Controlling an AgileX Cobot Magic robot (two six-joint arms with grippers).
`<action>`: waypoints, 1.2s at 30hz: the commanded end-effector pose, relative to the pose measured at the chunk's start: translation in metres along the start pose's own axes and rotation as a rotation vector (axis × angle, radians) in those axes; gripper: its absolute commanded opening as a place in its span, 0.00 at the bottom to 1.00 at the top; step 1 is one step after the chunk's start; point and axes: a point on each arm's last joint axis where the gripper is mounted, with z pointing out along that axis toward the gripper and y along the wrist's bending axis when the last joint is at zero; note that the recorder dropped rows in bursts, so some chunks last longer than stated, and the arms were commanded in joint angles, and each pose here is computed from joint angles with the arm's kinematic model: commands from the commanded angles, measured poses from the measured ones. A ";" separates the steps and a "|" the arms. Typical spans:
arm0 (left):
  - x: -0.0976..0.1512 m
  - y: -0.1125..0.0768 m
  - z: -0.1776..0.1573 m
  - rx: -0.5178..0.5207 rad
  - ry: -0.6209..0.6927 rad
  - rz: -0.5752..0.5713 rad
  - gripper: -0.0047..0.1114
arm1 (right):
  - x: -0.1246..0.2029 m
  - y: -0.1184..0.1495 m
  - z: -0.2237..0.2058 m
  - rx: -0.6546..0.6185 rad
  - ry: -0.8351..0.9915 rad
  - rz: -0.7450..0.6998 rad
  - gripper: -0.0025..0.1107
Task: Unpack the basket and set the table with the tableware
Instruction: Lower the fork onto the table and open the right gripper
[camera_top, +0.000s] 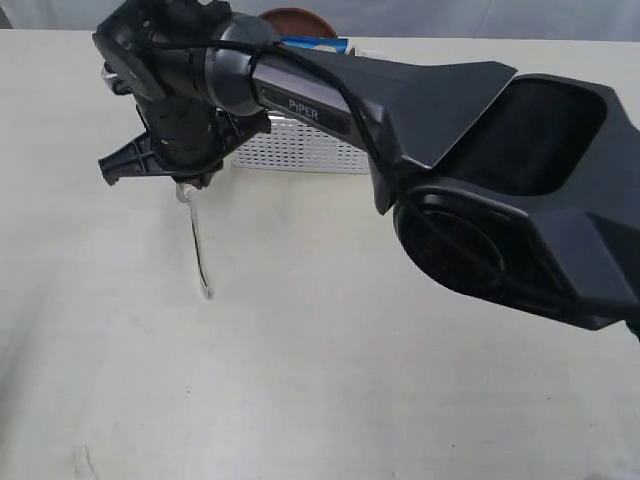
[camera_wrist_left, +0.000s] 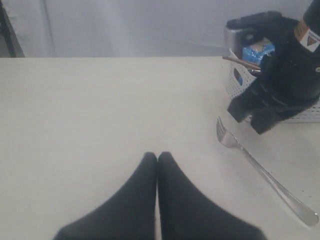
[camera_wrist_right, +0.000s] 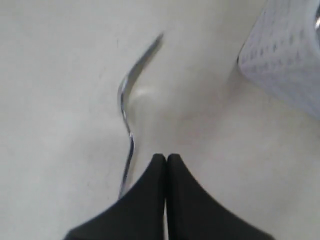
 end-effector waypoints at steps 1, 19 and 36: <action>0.000 0.000 0.000 -0.004 -0.010 0.004 0.04 | 0.011 0.007 -0.007 -0.089 0.120 -0.080 0.02; 0.000 0.000 0.000 -0.004 -0.010 0.004 0.04 | 0.007 0.016 -0.072 -0.119 -0.011 -0.230 0.02; 0.000 0.000 0.000 -0.004 -0.010 0.004 0.04 | 0.029 0.041 -0.187 -0.133 -0.256 -0.404 0.02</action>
